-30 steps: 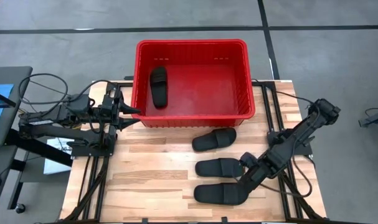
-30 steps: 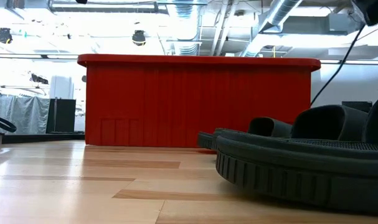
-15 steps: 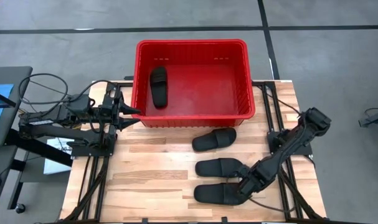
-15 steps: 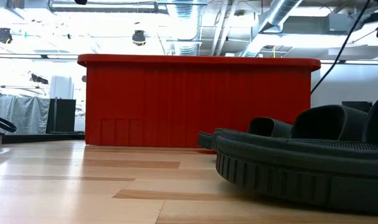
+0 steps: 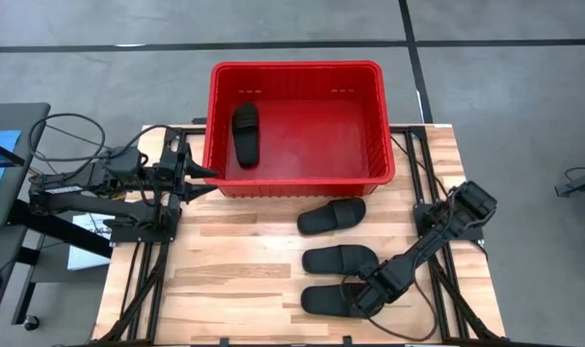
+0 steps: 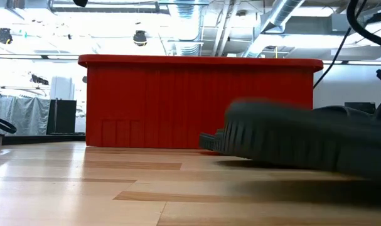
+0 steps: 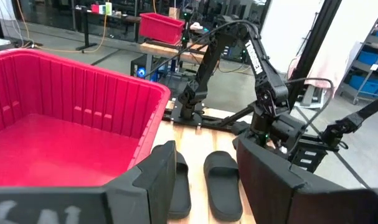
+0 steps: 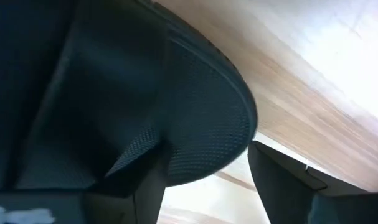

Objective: Pick and place slides into bin
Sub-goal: Put the black slide into the red bin

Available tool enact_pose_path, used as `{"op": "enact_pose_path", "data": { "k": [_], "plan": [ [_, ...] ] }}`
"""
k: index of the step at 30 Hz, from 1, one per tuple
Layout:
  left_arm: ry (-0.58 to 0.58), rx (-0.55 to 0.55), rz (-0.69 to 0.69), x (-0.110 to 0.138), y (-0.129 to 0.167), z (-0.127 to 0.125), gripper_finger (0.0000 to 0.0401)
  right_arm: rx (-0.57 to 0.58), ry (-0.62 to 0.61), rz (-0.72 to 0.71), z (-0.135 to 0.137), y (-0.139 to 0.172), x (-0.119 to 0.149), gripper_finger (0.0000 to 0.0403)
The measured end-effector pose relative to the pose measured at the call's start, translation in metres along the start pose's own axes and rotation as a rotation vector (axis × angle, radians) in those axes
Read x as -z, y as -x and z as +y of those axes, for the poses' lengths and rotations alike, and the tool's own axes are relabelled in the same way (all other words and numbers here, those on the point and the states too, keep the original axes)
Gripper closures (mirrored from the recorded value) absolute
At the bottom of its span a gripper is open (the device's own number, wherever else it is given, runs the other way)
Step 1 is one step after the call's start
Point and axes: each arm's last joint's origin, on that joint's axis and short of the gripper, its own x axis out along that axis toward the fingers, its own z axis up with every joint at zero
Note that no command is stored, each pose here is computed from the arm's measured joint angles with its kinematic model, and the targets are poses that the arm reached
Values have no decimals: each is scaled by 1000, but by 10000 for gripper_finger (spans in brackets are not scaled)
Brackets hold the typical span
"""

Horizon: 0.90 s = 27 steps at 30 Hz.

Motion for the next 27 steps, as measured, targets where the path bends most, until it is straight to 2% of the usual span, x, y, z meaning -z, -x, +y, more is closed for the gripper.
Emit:
{"op": "enact_pose_path", "data": {
  "k": [5,11,12,18,27],
  "plan": [
    [3,1,-2,0,0,0,241,18,10,2,2,-6,-5,232],
    [3,1,-3,0,0,0,241,29,30,-27,0,-3,-11,373],
    [3,0,-3,0,0,0,241,31,35,-29,0,-3,-12,385],
    [4,0,-3,0,0,0,241,41,58,-27,0,-2,-12,398],
    [5,0,-4,0,0,0,241,50,86,-101,1,19,3,402]
  ]
}}
